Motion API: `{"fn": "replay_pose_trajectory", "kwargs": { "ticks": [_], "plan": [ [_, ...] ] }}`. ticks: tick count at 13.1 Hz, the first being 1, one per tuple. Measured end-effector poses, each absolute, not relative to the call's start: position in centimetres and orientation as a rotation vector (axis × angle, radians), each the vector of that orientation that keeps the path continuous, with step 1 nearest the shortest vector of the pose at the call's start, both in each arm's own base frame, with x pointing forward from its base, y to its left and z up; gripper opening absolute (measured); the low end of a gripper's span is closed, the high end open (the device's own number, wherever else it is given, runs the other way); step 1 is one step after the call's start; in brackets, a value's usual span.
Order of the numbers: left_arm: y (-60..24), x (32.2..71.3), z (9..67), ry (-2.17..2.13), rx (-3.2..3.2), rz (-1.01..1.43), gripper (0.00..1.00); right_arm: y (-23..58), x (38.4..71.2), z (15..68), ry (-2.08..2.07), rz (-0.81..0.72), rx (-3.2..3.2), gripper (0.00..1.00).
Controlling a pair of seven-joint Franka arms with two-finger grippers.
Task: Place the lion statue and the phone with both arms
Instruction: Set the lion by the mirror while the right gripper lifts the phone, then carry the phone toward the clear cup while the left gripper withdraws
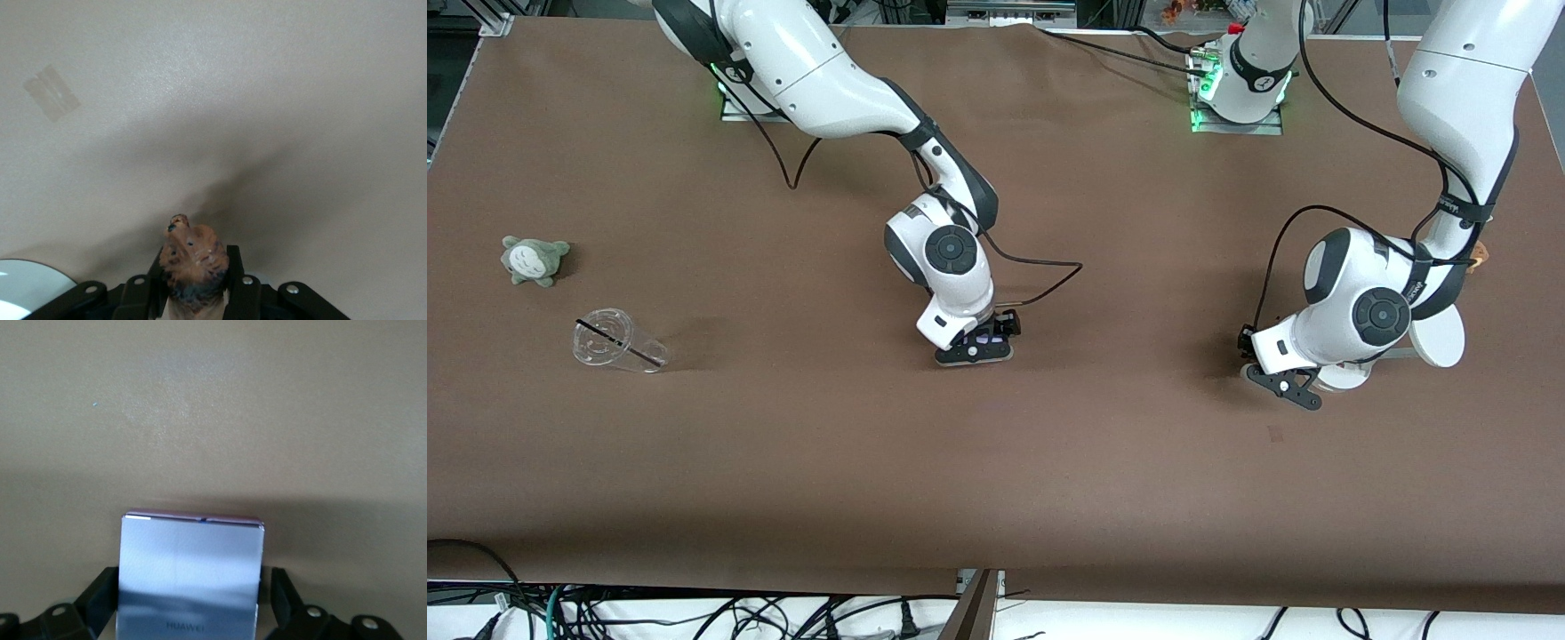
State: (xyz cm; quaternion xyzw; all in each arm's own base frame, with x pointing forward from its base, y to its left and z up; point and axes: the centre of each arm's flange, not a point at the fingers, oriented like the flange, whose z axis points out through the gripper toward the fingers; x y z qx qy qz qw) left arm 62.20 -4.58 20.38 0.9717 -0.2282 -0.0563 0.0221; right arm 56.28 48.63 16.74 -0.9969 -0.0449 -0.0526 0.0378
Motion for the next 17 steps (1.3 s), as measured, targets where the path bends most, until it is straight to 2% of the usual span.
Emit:
{"fn": "replay_pose_trajectory", "kwargs": {
  "ticks": [1,2,3,6,7,13,17],
  "plan": [
    [-4.6,62.2,20.3,-0.708,3.01,-0.174,0.44,48.6,56.4,16.7,-0.138,-0.17,-3.057,0.92],
    [-4.6,62.2,20.4,-0.71,3.01,-0.171,0.53,48.6,56.4,16.8,-0.146,-0.179,-3.055,0.92],
    [-4.6,62.3,20.5,-0.712,3.009,-0.168,0.62,48.6,56.6,17.1,-0.153,-0.188,-3.054,0.86],
    [-4.5,62.9,22.5,-0.713,3.025,-0.135,0.94,47.7,58.0,18.5,-0.149,-0.204,-3.071,0.85],
    [-4.4,63.1,24.2,-0.713,3.038,-0.152,1.0,46.7,58.8,19.7,-0.151,-0.178,-3.097,0.85],
    [-3.6,64.1,43.6,-0.575,3.116,-0.192,1.0,33.7,63.2,37.1,-0.225,0.063,-3.218,0.85],
    [-2.9,63.2,53.2,-0.519,3.123,-0.29,1.0,20.2,65.2,42.6,-0.369,0.239,-3.193,0.85]
  ]
}}
